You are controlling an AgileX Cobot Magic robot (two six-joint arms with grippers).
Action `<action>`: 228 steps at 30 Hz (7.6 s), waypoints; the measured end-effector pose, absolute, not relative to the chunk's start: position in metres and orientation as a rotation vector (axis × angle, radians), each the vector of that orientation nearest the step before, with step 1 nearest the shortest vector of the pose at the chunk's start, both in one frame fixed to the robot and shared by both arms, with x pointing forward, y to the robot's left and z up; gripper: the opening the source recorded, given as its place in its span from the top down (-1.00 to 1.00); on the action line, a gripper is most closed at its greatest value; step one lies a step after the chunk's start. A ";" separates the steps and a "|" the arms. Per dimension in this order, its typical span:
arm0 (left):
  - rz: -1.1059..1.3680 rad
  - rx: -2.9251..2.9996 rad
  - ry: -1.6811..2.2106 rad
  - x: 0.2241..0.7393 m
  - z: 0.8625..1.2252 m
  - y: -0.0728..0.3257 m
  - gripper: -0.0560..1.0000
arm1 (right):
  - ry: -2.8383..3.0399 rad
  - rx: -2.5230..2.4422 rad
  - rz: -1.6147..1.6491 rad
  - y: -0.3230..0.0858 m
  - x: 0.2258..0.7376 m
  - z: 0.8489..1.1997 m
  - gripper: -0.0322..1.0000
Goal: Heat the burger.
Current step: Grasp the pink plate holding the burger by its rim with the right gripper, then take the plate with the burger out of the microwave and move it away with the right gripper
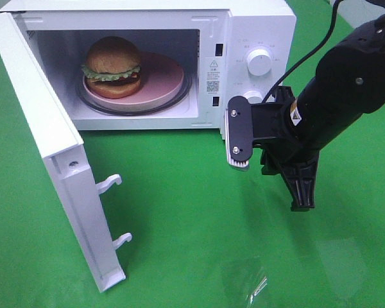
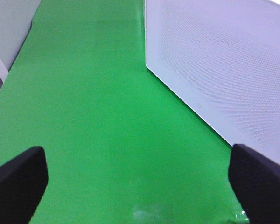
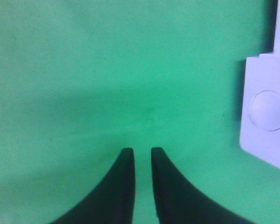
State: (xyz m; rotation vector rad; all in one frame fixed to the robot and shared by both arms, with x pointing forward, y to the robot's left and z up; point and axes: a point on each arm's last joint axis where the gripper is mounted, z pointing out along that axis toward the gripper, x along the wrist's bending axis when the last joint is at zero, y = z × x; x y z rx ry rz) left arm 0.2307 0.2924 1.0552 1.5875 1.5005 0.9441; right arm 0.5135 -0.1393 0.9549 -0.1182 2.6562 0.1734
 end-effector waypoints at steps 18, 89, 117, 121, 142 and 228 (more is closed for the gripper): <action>0.944 1.587 1.500 0.231 1.055 0.292 -0.95 | 2.440 -0.399 0.225 -0.129 0.525 0.964 -0.40; 0.949 1.589 1.502 0.231 1.055 0.293 -0.95 | 2.310 -0.385 0.322 0.015 0.676 0.913 -0.75; 0.952 1.590 1.503 0.231 1.055 0.293 -0.95 | 2.418 -0.312 0.409 0.024 0.673 0.892 0.29; 0.952 1.590 1.503 0.231 1.055 0.293 -0.95 | 2.433 -0.312 0.415 0.027 0.669 0.899 0.70; 0.952 1.590 1.503 0.231 1.055 0.293 -0.95 | 2.509 -0.475 0.375 0.014 0.655 0.919 0.80; 0.952 1.590 1.503 0.231 1.055 0.293 -0.95 | 2.371 -0.739 0.266 -0.121 0.456 0.983 0.81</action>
